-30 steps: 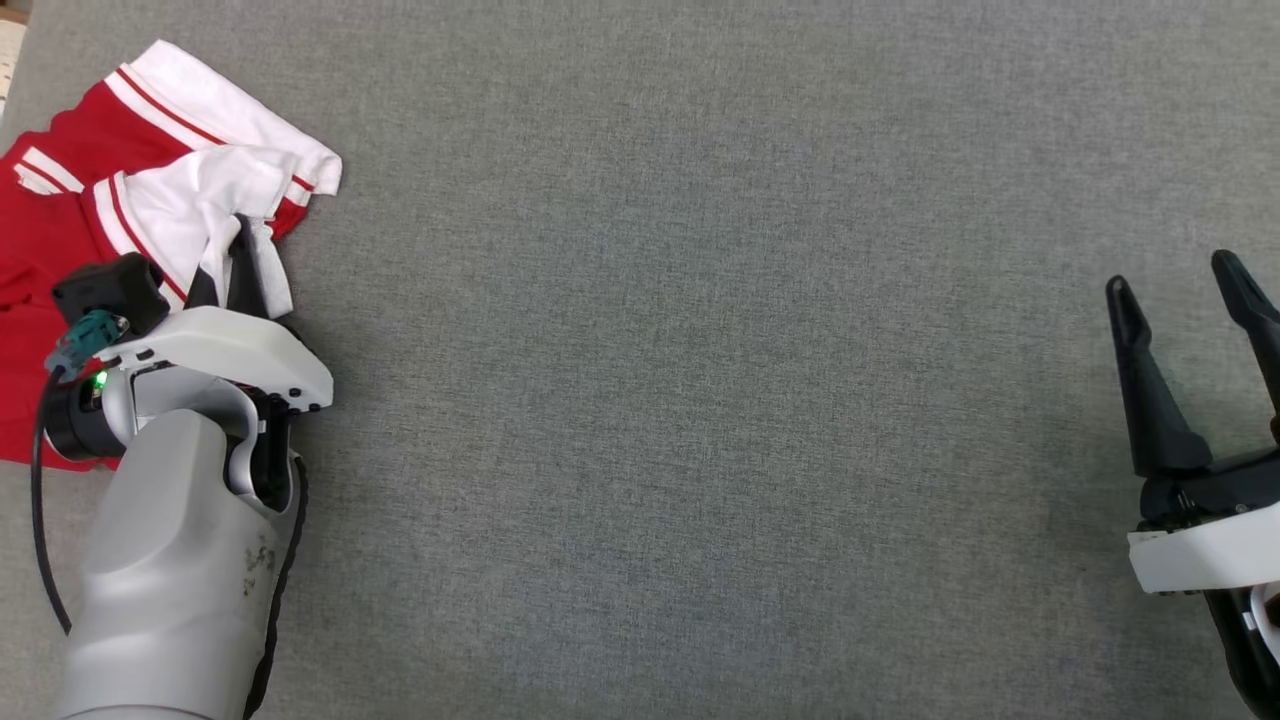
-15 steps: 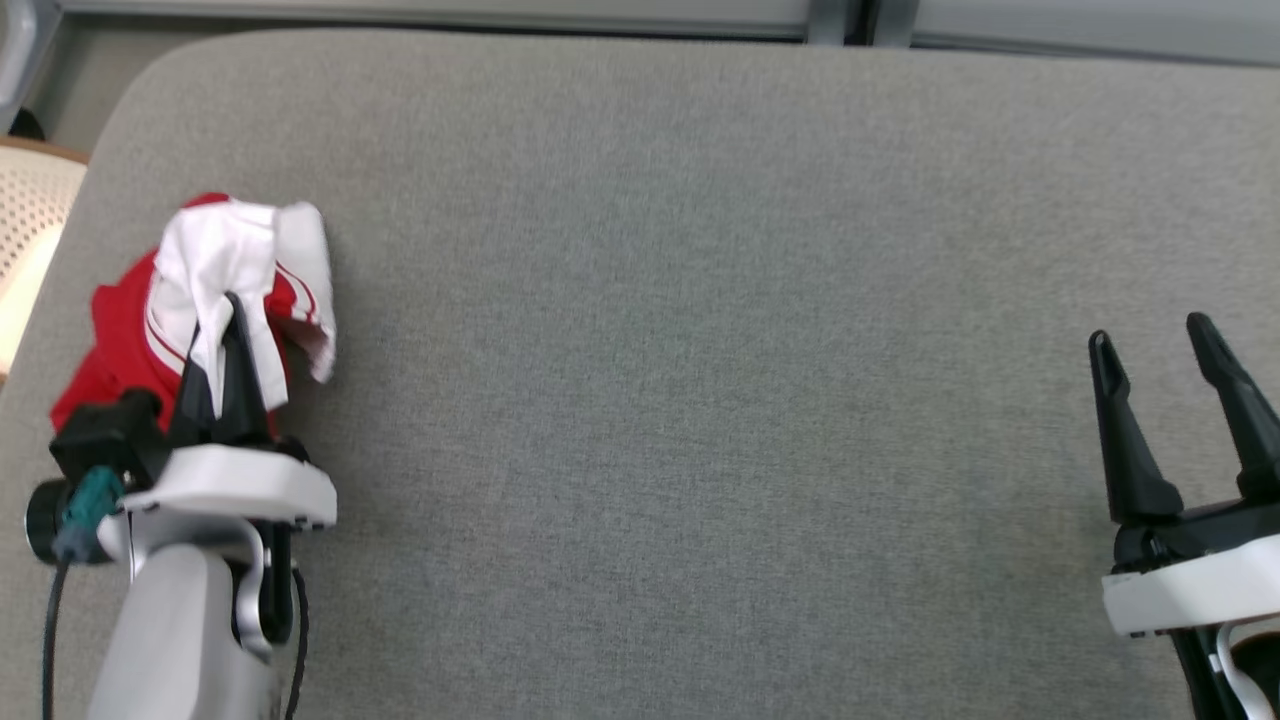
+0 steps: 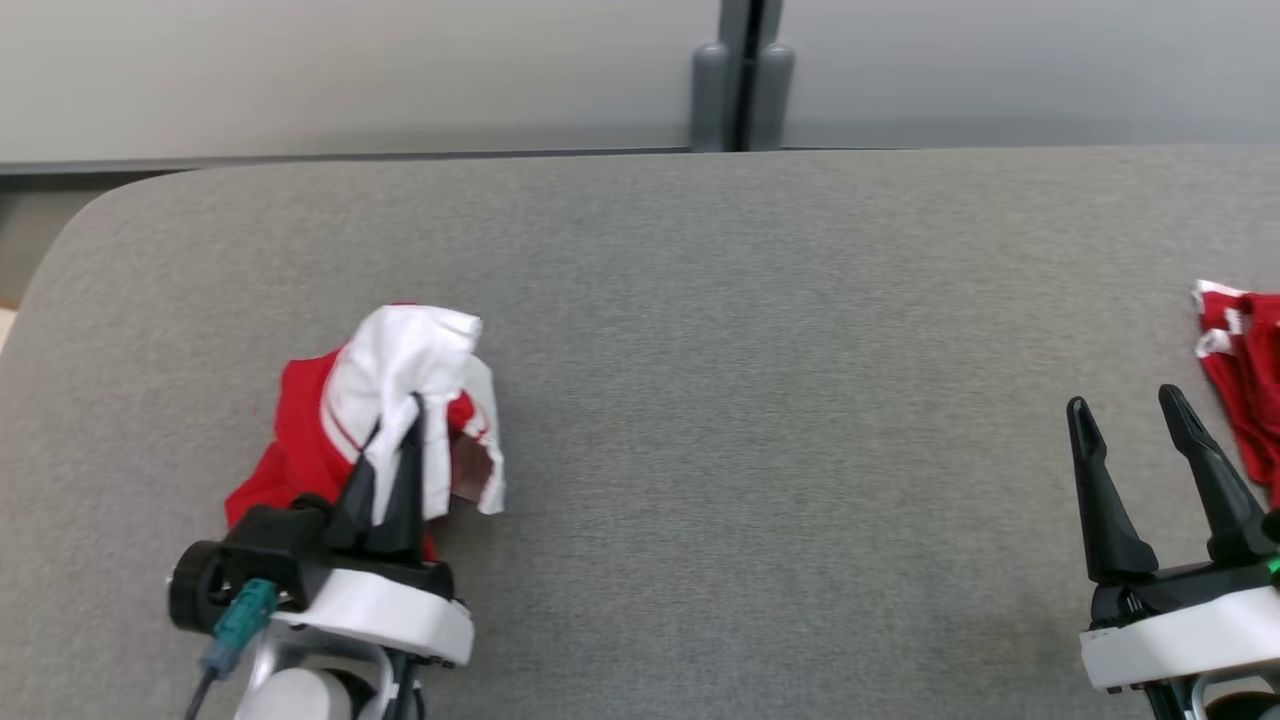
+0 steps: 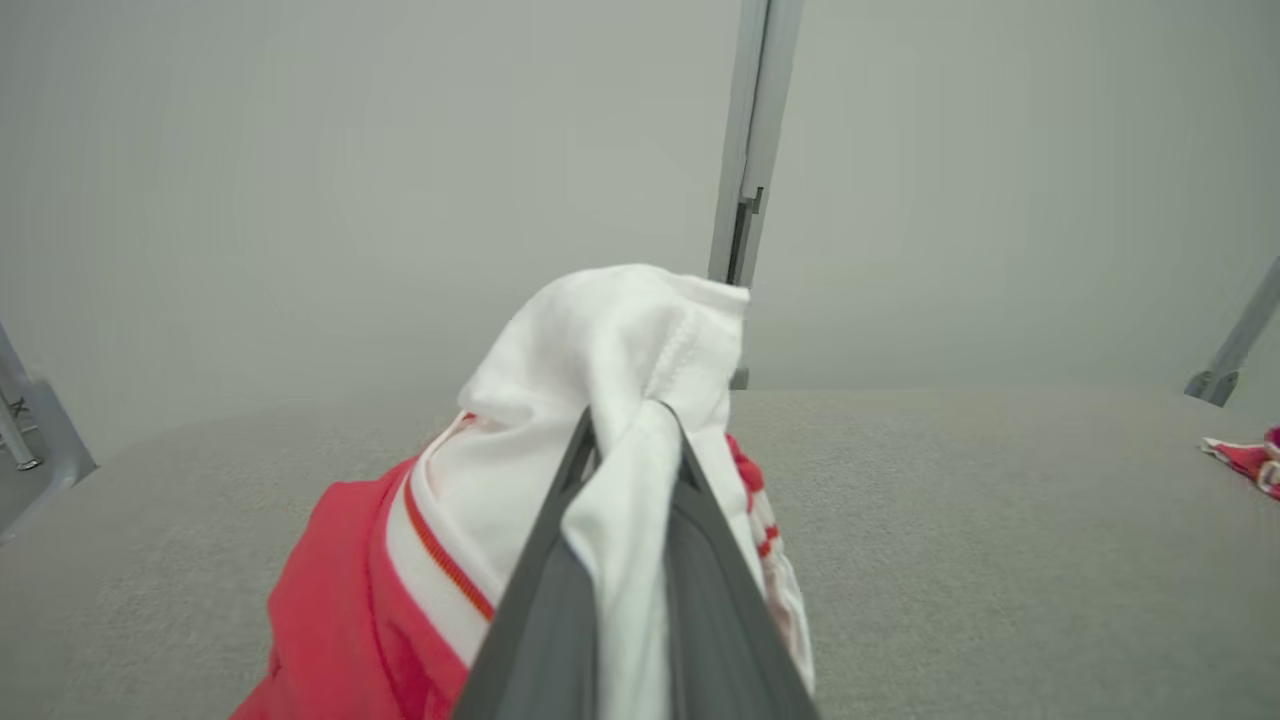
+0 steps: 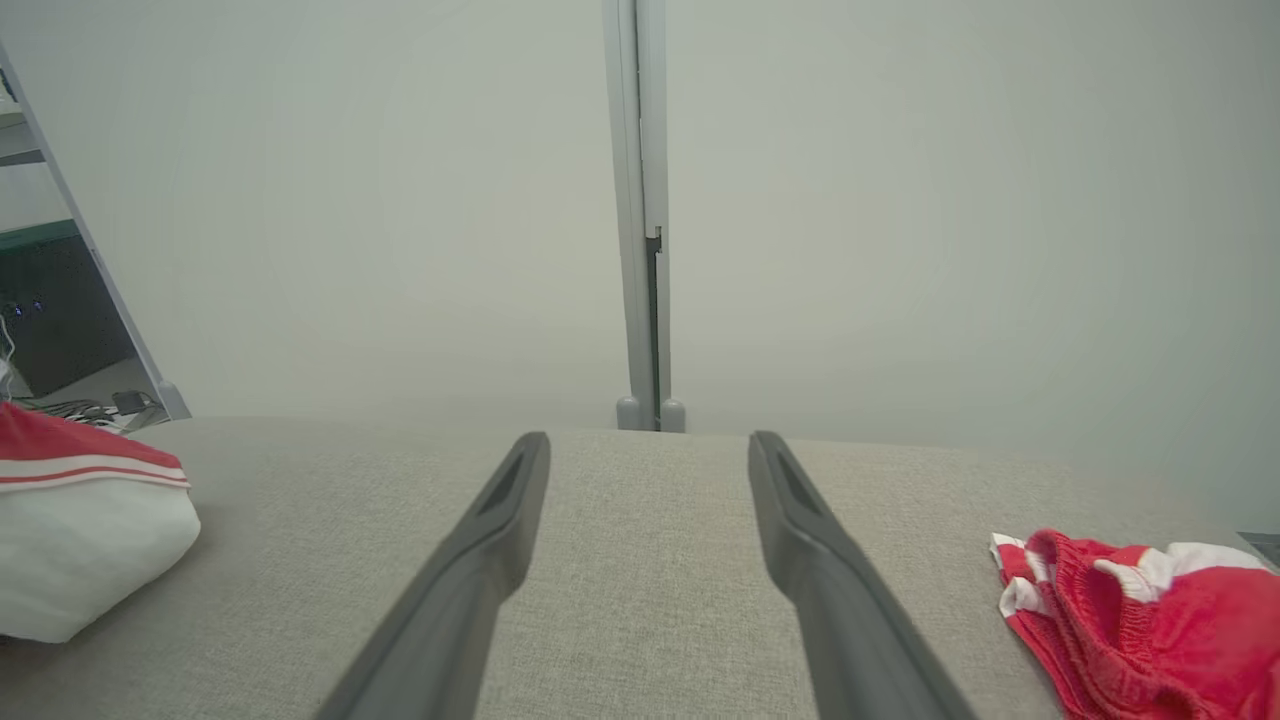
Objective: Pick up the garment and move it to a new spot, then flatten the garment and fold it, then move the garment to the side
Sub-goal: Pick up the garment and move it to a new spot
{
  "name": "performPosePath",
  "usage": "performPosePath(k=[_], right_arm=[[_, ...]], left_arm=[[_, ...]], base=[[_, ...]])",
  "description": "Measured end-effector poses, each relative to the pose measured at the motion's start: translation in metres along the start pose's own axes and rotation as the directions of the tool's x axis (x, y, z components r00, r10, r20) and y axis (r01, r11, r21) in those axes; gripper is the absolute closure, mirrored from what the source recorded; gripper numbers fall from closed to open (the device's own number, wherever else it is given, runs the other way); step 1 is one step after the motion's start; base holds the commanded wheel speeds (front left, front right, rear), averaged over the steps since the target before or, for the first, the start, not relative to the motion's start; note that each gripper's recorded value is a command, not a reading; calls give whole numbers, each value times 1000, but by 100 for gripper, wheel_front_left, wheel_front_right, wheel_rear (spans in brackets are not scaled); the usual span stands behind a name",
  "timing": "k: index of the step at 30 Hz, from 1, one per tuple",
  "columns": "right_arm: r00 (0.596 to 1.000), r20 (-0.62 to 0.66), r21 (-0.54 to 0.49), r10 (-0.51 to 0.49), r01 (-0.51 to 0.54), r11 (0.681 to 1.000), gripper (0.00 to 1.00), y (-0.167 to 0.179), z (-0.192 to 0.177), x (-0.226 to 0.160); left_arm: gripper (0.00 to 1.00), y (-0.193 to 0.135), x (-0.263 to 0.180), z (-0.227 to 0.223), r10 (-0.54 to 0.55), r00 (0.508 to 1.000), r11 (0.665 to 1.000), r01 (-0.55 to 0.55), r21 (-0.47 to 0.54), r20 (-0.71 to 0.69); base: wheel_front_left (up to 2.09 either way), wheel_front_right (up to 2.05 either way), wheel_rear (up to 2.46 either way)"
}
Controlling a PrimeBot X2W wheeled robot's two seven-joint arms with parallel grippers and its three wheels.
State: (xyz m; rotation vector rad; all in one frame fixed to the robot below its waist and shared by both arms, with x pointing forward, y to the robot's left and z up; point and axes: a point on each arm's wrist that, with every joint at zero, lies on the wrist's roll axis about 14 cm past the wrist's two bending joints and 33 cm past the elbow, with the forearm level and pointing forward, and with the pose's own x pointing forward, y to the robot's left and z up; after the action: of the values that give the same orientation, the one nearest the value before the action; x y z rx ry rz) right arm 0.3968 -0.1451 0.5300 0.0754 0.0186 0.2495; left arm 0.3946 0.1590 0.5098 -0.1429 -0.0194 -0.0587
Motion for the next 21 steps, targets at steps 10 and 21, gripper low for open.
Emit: performPosePath(k=[10,21], right_arm=[[988,41,22,-152,151,988,0,-38,9,-32],[955,22,67,-294,292,954,0,-75,-16,-43]], left_arm=[[100,-130,31,-15,-397,917,917,395,-56,-40],[100,-214,69,-58,-608,788,794,601,-96,-98]], base=[[0,0,0],[0,0,0]])
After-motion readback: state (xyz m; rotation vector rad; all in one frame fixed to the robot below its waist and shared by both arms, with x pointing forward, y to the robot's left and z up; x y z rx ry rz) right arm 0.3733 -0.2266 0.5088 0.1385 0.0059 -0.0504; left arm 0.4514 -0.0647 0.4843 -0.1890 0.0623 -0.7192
